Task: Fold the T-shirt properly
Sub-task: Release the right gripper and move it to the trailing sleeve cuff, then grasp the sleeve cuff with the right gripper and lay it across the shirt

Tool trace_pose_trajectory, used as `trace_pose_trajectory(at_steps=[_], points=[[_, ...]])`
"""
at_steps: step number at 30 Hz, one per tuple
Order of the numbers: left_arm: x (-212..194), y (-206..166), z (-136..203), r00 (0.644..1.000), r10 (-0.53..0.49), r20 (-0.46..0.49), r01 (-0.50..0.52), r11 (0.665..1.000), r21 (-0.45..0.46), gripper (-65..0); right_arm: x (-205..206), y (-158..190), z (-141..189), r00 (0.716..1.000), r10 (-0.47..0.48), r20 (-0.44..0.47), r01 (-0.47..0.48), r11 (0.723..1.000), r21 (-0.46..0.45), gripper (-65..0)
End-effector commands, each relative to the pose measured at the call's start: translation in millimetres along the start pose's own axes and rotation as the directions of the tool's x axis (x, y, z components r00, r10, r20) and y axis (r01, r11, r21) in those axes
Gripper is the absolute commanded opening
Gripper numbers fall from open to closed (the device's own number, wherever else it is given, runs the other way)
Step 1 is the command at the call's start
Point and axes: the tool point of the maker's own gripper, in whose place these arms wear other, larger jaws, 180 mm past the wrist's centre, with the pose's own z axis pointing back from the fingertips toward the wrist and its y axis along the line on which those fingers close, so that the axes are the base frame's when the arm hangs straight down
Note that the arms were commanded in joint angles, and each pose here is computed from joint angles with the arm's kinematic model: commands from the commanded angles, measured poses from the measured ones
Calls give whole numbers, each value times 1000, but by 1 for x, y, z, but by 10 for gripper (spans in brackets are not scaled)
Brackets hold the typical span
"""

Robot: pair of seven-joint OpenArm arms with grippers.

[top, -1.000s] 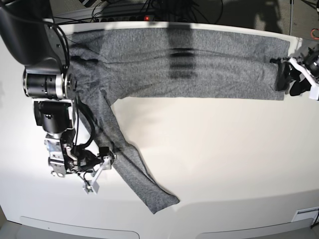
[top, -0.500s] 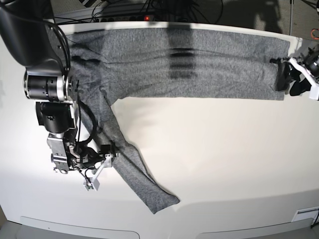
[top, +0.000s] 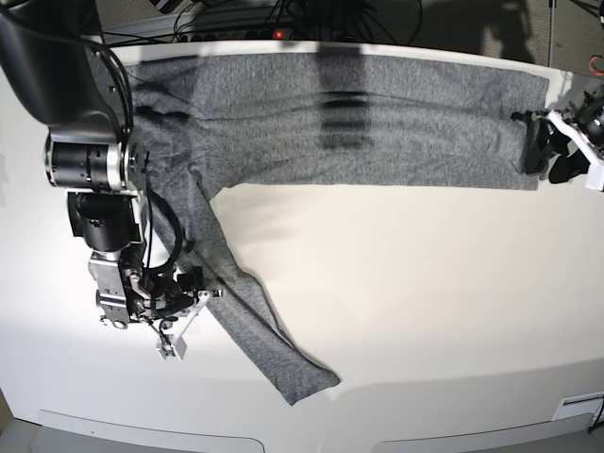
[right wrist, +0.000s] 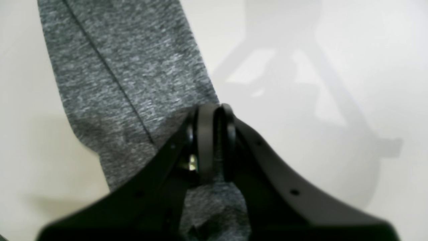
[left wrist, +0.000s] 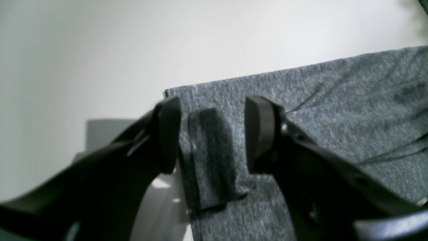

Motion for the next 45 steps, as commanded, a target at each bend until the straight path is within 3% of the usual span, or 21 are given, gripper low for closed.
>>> trace_pose_trajectory(at_steps=[1, 7, 11, 14, 17, 28, 32, 37, 45], points=[[18, 2, 3, 999, -22, 49, 22, 1000, -5, -350, -4, 3, 1, 999, 10, -42, -10, 1000, 7, -649], [19, 2, 3, 998, -22, 51, 22, 1000, -5, -350, 1, 4, 3, 999, 20, -34, -20, 1000, 15, -650], [19, 2, 3, 998, -22, 52, 22, 1000, -5, -350, 19, 12, 14, 996, 88, -25, -86, 994, 64, -650], [19, 2, 3, 998, -22, 52, 22, 1000, -5, -350, 35, 19, 28, 996, 84, -36, -80, 992, 101, -650], [19, 2, 3, 998, -21, 52, 22, 1000, -5, -350, 47, 32, 40, 994, 101, -37, -93, 981, 171, -650], [19, 2, 3, 998, -21, 56, 22, 1000, -5, -350, 55, 58, 60, 996, 70, -56, -50, 954, 296, -650], [20, 2, 3, 998, -22, 60, 22, 1000, -5, -350, 53, 80, 66, 987, 130, -94, -92, 939, 331, -650], [20, 2, 3, 998, -22, 59, 22, 1000, -5, -350, 51, 126, 64, 974, 221, -53, -186, 910, 370, -650], [20, 9, 3, 998, -4, 59, 2, 999, 34, -350, 23, 194, 64, 965, 262, 2, -225, 825, 519, -650]])
